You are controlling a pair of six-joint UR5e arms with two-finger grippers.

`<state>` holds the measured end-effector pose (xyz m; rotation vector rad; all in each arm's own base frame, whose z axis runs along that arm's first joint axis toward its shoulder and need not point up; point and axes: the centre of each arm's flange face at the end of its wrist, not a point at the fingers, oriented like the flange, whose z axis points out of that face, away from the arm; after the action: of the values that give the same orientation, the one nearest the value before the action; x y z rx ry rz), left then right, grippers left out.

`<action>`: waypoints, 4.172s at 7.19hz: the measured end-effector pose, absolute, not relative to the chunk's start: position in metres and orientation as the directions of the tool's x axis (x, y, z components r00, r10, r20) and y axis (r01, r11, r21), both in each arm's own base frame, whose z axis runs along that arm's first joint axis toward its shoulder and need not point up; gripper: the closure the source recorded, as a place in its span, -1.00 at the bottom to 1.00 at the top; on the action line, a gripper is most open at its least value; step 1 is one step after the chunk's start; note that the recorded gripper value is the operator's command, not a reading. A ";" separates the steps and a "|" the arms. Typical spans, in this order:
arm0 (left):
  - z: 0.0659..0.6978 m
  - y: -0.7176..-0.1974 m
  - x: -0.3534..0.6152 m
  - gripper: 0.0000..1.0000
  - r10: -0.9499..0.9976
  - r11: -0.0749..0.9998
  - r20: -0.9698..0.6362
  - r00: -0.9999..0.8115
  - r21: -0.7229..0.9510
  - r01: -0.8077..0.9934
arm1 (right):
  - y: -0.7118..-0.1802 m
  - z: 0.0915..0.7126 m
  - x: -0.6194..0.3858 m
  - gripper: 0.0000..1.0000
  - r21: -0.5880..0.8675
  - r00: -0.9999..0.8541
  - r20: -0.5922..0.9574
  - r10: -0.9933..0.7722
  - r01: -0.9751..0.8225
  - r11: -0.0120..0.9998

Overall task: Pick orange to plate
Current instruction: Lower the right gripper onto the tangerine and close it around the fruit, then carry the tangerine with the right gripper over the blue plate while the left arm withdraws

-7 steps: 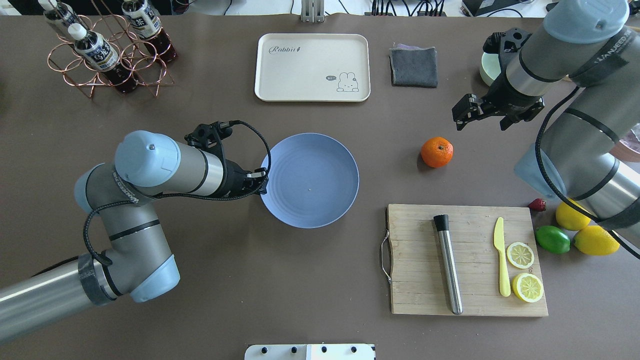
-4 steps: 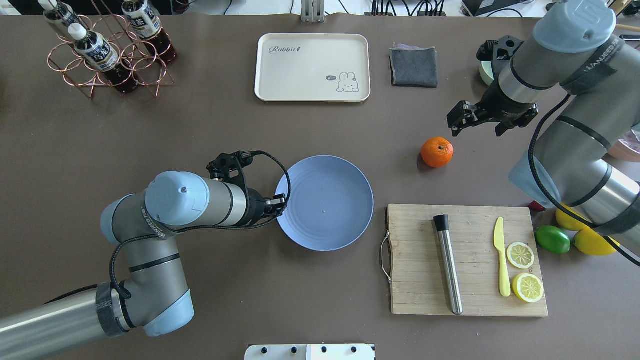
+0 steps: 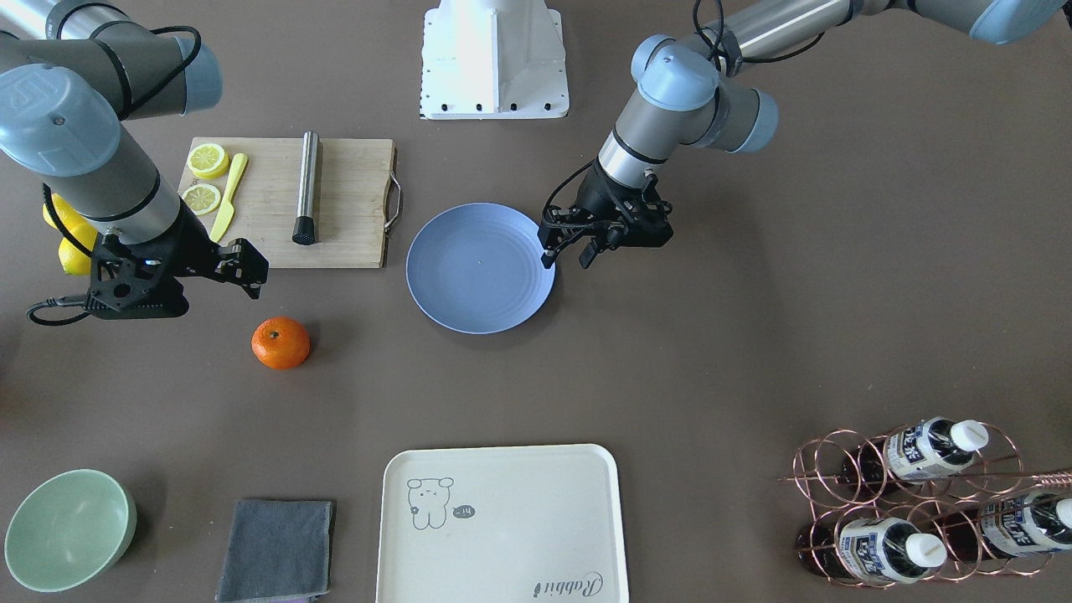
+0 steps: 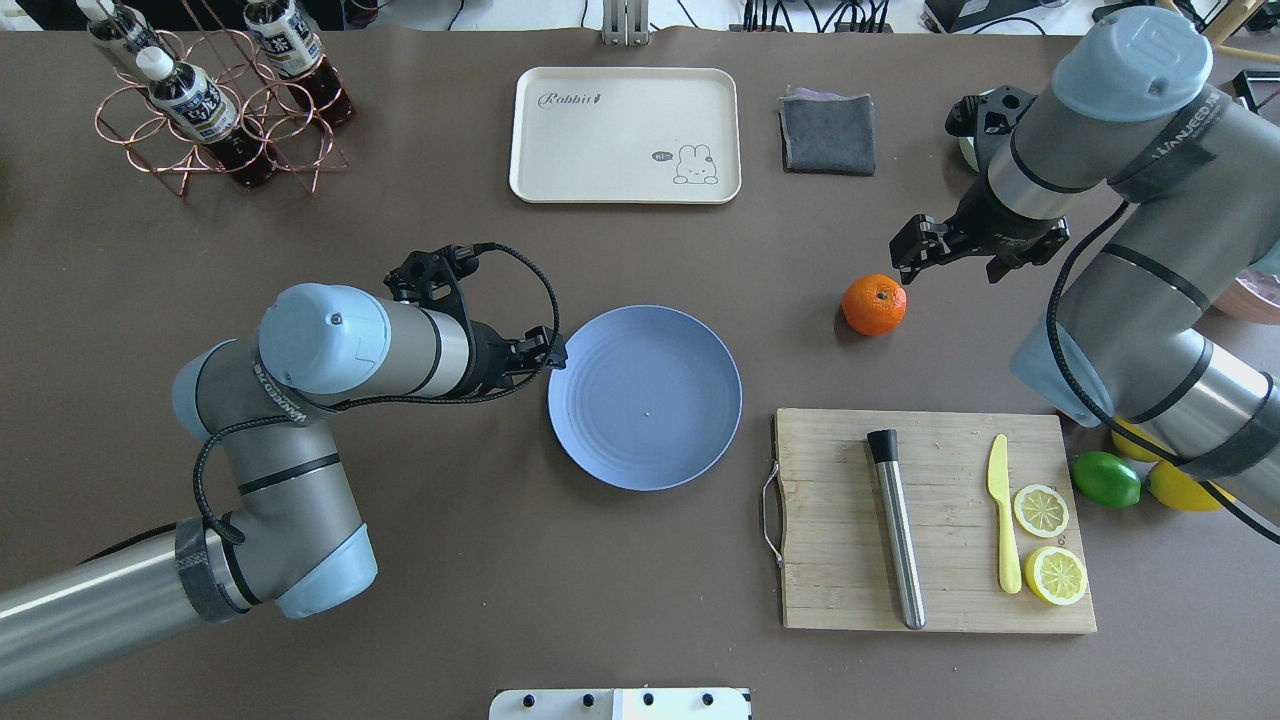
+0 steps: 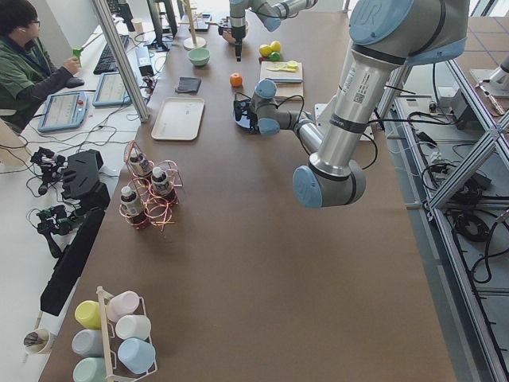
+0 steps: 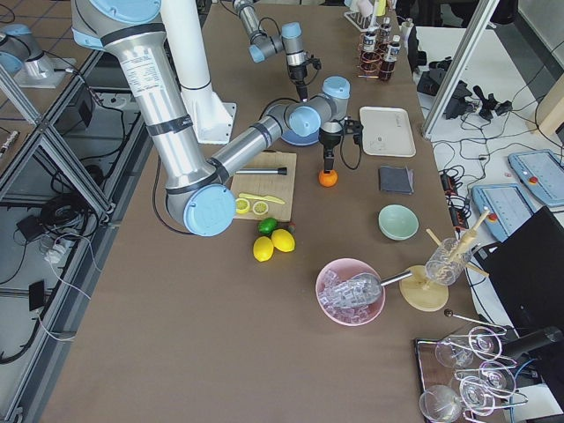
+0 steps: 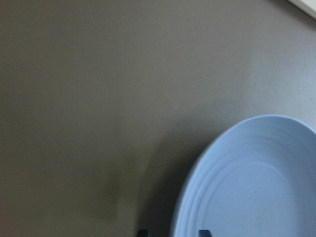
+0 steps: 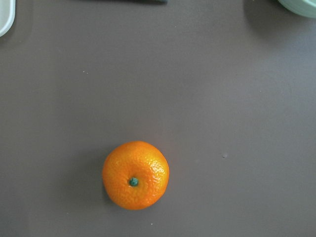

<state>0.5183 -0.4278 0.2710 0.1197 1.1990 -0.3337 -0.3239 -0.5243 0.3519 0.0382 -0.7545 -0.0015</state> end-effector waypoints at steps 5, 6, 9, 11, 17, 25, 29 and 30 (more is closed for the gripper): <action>0.273 -0.448 0.500 -0.96 -0.204 0.938 -0.926 0.318 -0.092 0.334 | -0.528 0.399 -0.403 -1.00 0.062 0.679 0.734 -0.009 -0.053 0.997; 0.274 -0.449 0.500 -0.96 -0.204 0.938 -0.926 0.318 -0.092 0.334 | -0.523 0.402 -0.413 -1.00 0.068 0.687 0.727 -0.009 -0.059 0.996; 0.276 -0.448 0.502 -0.96 -0.204 0.938 -0.925 0.320 -0.092 0.334 | -0.520 0.409 -0.427 -1.00 0.083 0.711 0.703 -0.009 -0.071 0.994; 0.277 -0.449 0.503 -0.96 -0.205 0.938 -0.924 0.322 -0.091 0.335 | -0.527 0.405 -0.433 -1.00 0.092 0.717 0.697 -0.007 -0.079 0.993; 0.278 -0.456 0.501 -0.96 -0.192 0.938 -0.925 0.328 -0.074 0.338 | -0.542 0.391 -0.432 1.00 0.116 0.715 0.699 -0.010 -0.101 0.988; 0.300 -0.553 0.355 -0.96 0.046 0.897 -0.857 0.513 0.261 0.357 | -0.457 0.203 -0.548 1.00 0.121 0.635 0.772 0.019 -0.177 0.977; 0.362 -0.541 0.285 -0.96 0.211 0.943 -0.818 0.535 0.314 0.108 | -0.408 0.212 -0.604 1.00 0.148 0.667 0.745 -0.006 -0.157 0.977; 0.365 -0.541 0.280 -0.96 0.204 0.950 -0.819 0.537 0.298 0.094 | -0.409 0.220 -0.611 1.00 0.148 0.680 0.733 -0.004 -0.154 0.977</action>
<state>0.2798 -0.5409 0.3650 0.3247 1.0067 0.0670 -0.6106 -0.4086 0.2200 0.2046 -0.8203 0.0846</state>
